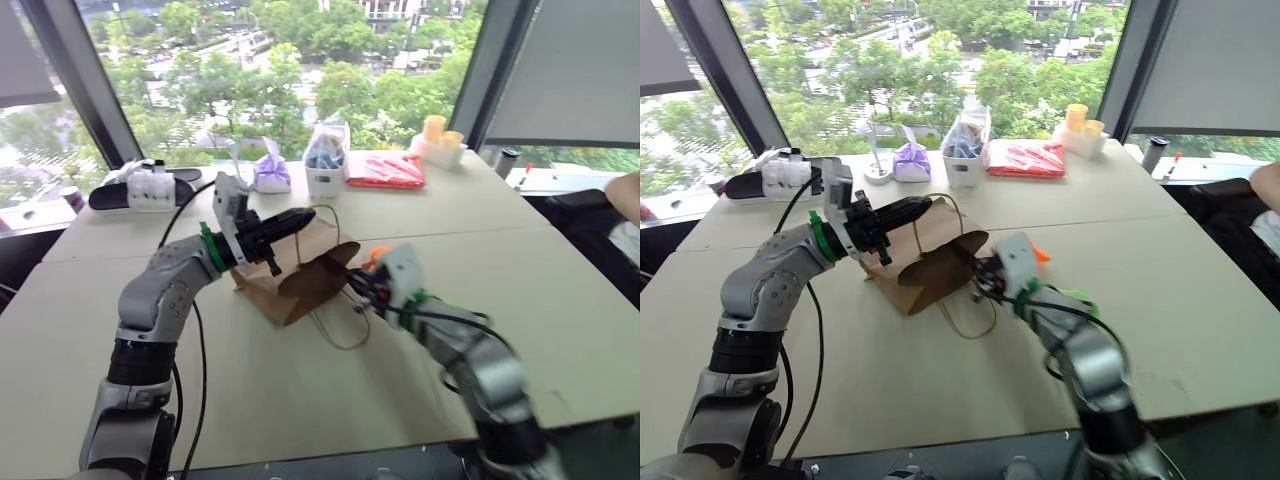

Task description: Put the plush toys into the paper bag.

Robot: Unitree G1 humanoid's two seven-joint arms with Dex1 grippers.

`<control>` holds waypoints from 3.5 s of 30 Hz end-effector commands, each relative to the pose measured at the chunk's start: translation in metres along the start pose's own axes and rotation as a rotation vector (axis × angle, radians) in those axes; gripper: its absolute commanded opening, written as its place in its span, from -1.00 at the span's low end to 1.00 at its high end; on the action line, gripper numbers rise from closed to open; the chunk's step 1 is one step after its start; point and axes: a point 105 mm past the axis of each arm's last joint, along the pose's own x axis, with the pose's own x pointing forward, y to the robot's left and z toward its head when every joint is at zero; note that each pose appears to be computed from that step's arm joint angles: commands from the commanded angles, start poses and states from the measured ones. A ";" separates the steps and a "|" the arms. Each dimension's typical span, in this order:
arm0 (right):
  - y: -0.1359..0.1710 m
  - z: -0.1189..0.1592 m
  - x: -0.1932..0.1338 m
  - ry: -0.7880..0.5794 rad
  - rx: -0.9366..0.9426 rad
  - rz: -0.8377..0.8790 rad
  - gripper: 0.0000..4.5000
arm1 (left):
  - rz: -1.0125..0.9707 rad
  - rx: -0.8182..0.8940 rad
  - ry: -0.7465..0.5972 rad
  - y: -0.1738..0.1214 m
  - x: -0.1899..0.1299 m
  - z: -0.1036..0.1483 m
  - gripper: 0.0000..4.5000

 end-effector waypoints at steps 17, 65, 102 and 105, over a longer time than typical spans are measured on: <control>-0.064 -0.078 -0.056 0.332 -0.244 -0.260 0.98 | -0.012 0.049 -0.034 -0.006 0.000 0.015 -1.00; 0.099 0.038 0.108 -0.160 -0.275 0.481 0.76 | -0.001 -0.067 -0.107 -0.016 0.003 0.034 -1.00; -0.089 -0.025 0.084 0.034 -0.350 -0.172 0.12 | 0.027 -0.021 -0.073 -0.014 -0.004 0.030 -1.00; -0.094 -0.018 0.080 0.011 -0.331 -0.194 -0.55 | 0.027 -0.029 -0.073 -0.014 -0.004 0.029 -1.00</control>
